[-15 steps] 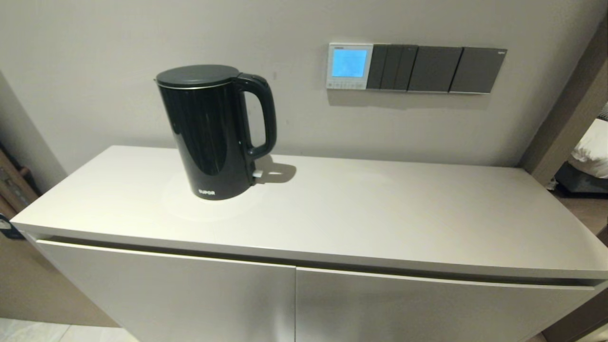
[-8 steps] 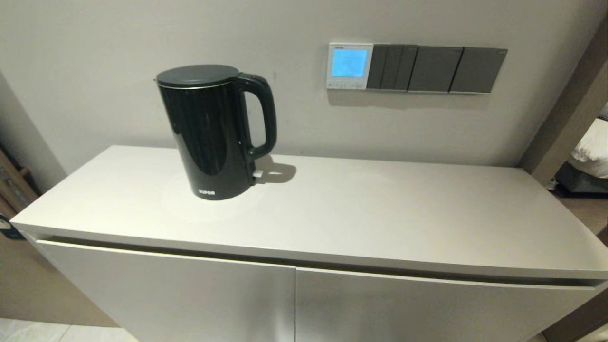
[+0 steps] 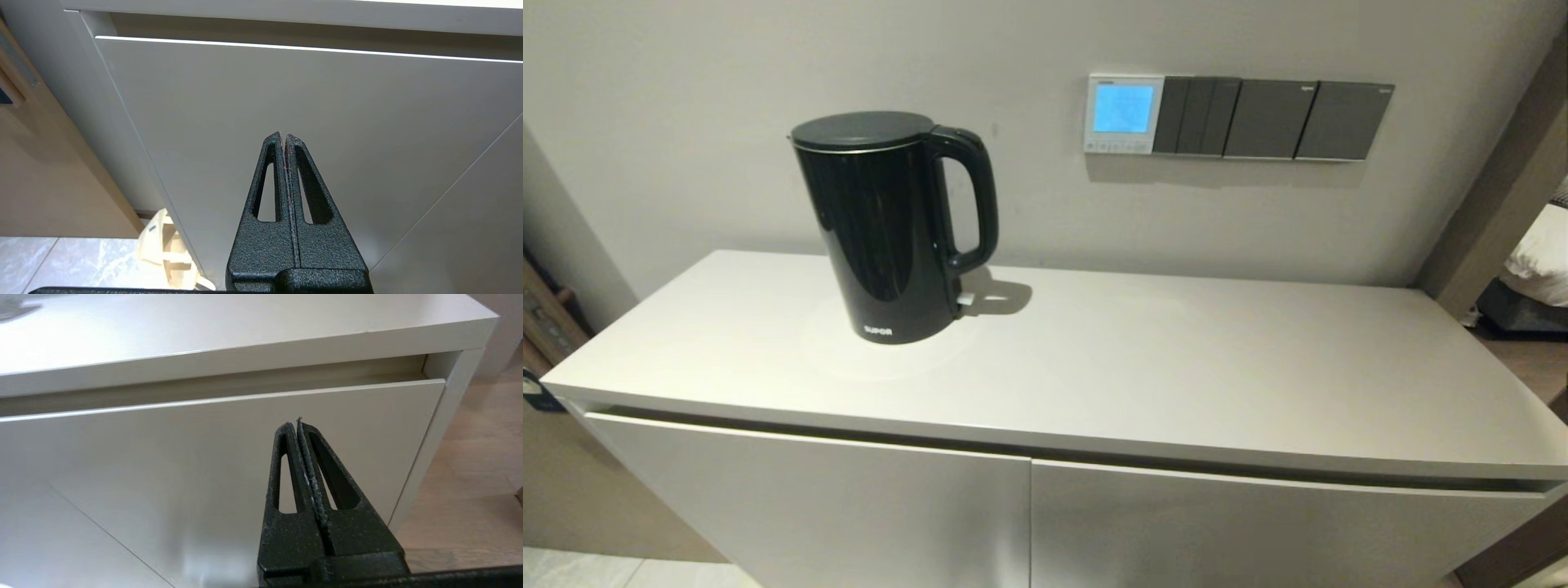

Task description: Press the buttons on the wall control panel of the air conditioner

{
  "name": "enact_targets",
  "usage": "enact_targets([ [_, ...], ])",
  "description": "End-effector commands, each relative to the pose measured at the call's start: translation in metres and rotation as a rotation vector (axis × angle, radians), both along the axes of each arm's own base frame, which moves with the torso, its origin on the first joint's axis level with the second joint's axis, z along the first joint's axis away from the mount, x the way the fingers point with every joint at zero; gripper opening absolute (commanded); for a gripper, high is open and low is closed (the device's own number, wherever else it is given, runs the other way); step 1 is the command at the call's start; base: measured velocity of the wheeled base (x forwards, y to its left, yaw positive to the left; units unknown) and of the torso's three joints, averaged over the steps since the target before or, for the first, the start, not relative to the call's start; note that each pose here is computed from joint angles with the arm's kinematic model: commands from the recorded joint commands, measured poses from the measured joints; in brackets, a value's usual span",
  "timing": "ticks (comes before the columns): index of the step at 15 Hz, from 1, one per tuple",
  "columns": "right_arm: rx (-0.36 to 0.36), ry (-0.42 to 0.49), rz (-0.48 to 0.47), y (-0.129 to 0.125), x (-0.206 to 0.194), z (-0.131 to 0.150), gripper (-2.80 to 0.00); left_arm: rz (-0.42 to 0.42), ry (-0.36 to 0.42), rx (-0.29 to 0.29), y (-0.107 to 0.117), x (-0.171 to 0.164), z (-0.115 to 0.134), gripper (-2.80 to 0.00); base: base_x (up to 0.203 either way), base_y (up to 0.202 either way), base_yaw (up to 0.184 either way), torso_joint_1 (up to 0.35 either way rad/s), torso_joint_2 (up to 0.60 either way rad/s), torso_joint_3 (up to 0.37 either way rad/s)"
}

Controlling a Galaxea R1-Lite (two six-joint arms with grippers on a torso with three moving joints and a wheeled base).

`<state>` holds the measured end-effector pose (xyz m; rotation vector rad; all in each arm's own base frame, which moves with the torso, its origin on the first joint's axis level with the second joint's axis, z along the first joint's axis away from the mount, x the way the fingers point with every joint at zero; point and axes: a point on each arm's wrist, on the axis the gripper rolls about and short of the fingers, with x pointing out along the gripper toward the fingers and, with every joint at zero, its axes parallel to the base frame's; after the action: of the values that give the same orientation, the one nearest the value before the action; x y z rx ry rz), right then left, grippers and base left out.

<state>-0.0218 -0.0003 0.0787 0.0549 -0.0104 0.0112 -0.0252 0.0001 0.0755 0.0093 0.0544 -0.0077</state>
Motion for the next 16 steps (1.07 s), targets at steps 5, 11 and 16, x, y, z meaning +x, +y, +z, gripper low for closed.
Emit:
enact_targets([
  [5, -0.095, 0.016, 0.004, 0.0001, -0.0004, -0.0034, -2.80, 0.000, 0.000, 0.000, 0.0000, -0.0001, 0.0001, -2.80, 0.000, 0.000, 0.000, 0.000, 0.00, 0.000],
  [11, -0.159, 0.017, 0.034, 0.0006, -0.0005, -0.0036, -2.80, 0.000, 0.001, 0.000, 0.0000, 0.0000, -0.0002, -2.80, 0.000, 0.000, 0.000, 0.000, 0.00, 0.000],
  [16, -0.057, 0.019, 0.000, -0.0001, -0.0003, -0.0040, -2.80, 0.000, 0.001, 0.000, 0.0000, 0.0000, -0.0002, -2.80, 0.000, 0.000, 0.000, 0.000, 0.00, 0.000],
])
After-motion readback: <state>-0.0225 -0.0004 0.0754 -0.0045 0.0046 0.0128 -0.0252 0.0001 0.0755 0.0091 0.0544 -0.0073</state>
